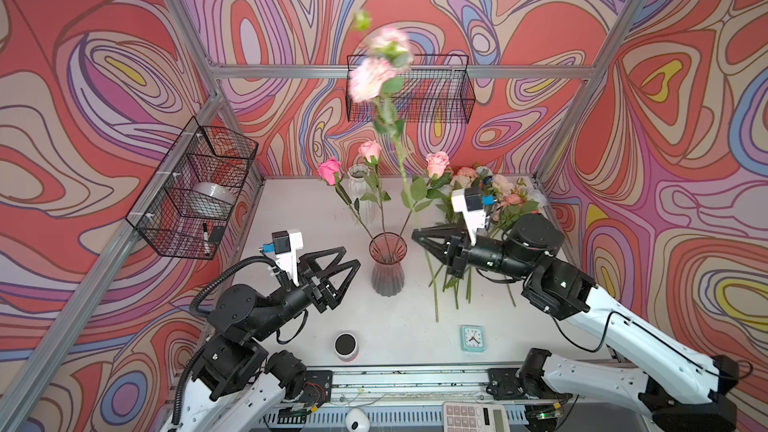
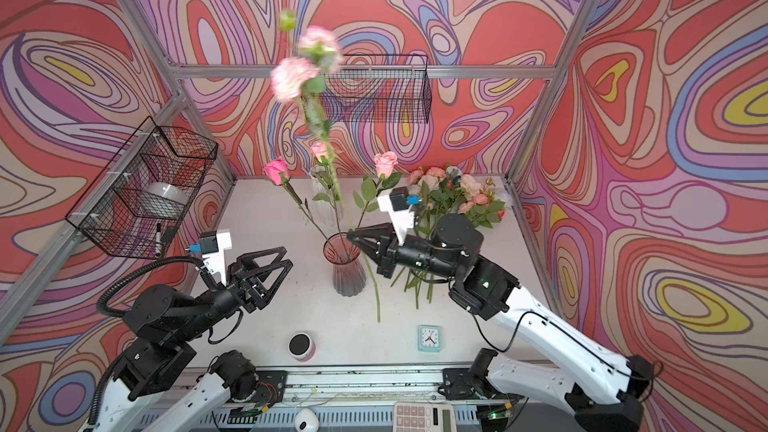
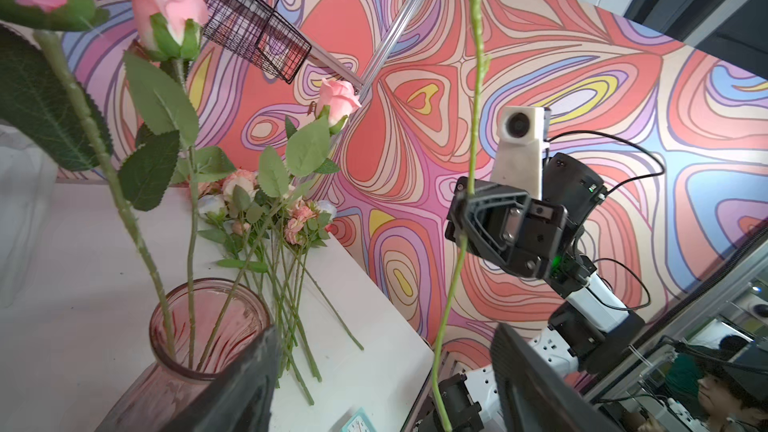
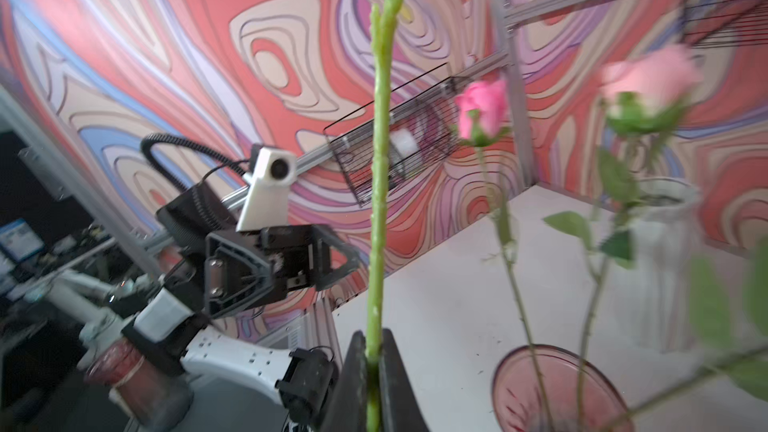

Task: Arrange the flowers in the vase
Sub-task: 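Carry the spray rose toward the pink vase while the left gripper grips its stem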

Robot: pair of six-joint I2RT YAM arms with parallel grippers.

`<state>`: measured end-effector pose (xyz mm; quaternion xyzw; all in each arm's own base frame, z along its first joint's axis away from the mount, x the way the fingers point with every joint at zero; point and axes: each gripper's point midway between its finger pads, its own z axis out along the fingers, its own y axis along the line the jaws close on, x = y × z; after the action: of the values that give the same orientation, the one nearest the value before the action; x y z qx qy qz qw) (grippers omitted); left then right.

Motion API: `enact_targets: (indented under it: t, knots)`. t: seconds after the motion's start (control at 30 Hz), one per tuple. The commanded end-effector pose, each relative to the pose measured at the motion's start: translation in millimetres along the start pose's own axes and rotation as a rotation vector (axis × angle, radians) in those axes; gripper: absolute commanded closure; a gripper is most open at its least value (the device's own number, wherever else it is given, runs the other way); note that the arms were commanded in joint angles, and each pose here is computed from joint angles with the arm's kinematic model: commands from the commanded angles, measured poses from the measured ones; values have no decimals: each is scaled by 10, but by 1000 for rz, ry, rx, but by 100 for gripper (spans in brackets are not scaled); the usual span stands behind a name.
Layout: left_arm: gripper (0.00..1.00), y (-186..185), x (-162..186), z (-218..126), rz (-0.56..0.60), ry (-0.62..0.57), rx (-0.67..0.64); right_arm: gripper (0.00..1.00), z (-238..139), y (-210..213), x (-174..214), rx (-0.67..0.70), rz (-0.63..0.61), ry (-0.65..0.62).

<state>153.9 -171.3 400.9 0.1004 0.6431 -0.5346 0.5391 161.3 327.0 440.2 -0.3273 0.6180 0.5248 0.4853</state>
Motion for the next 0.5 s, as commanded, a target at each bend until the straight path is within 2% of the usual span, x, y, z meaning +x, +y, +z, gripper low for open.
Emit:
enact_targets:
  t: [0.0, 0.23, 0.37, 0.47]
  knots:
    - [22, -305, -144, -4, 51, -25, 127, 100, 265, 90, 178, 15, -98, 64]
    - [38, -455, -240, -35, 100, -59, 188, 100, 564, 241, 369, -38, -83, 83]
    - [46, -514, -255, 5, 113, -47, 217, 100, 619, 238, 425, -33, -78, 90]
    - [56, -494, -272, 54, 117, -42, 206, 100, 640, 245, 457, -40, -71, 96]
